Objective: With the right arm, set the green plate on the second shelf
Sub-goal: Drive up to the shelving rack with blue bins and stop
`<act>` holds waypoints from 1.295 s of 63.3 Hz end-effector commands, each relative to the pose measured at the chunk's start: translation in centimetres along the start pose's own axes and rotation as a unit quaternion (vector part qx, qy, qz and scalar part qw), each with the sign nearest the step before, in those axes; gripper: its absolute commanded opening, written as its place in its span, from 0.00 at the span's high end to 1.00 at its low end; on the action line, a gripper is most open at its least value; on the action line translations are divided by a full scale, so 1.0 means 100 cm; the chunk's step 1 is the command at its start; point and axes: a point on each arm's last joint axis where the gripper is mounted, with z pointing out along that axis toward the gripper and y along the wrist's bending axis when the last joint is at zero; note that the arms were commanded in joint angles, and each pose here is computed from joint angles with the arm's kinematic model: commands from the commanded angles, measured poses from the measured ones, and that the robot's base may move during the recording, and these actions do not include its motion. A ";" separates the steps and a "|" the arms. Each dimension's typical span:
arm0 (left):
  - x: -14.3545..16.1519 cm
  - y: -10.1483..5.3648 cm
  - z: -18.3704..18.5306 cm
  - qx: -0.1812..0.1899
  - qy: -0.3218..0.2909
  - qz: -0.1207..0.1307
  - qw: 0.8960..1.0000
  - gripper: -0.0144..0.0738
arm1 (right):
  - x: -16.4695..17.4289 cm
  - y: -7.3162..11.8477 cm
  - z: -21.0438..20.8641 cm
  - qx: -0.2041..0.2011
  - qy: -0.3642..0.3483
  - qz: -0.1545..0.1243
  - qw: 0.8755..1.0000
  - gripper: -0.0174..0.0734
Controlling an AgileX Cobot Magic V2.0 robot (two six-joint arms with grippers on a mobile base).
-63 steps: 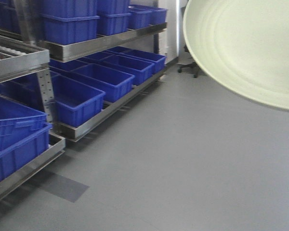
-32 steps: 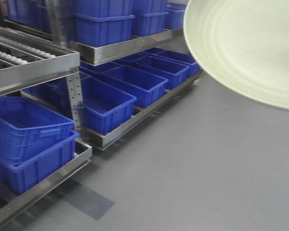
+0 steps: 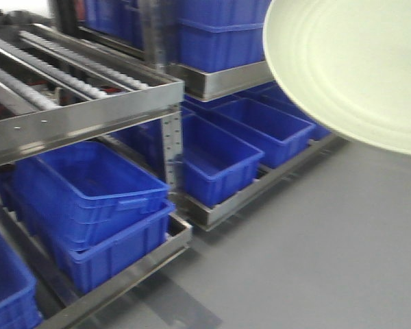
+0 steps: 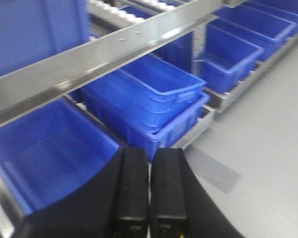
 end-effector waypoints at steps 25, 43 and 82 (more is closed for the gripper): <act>0.007 -0.002 0.003 0.008 -0.021 -0.001 1.000 0.70 | -0.021 0.004 -0.002 -0.009 -0.074 0.001 0.997 0.75; 0.007 -0.002 0.003 0.008 -0.021 -0.001 1.000 0.70 | -0.021 0.004 -0.002 -0.009 -0.074 0.001 0.997 0.75; 0.007 -0.002 0.003 0.008 -0.021 -0.001 1.000 0.70 | -0.021 0.004 -0.002 -0.009 -0.074 0.001 0.997 0.75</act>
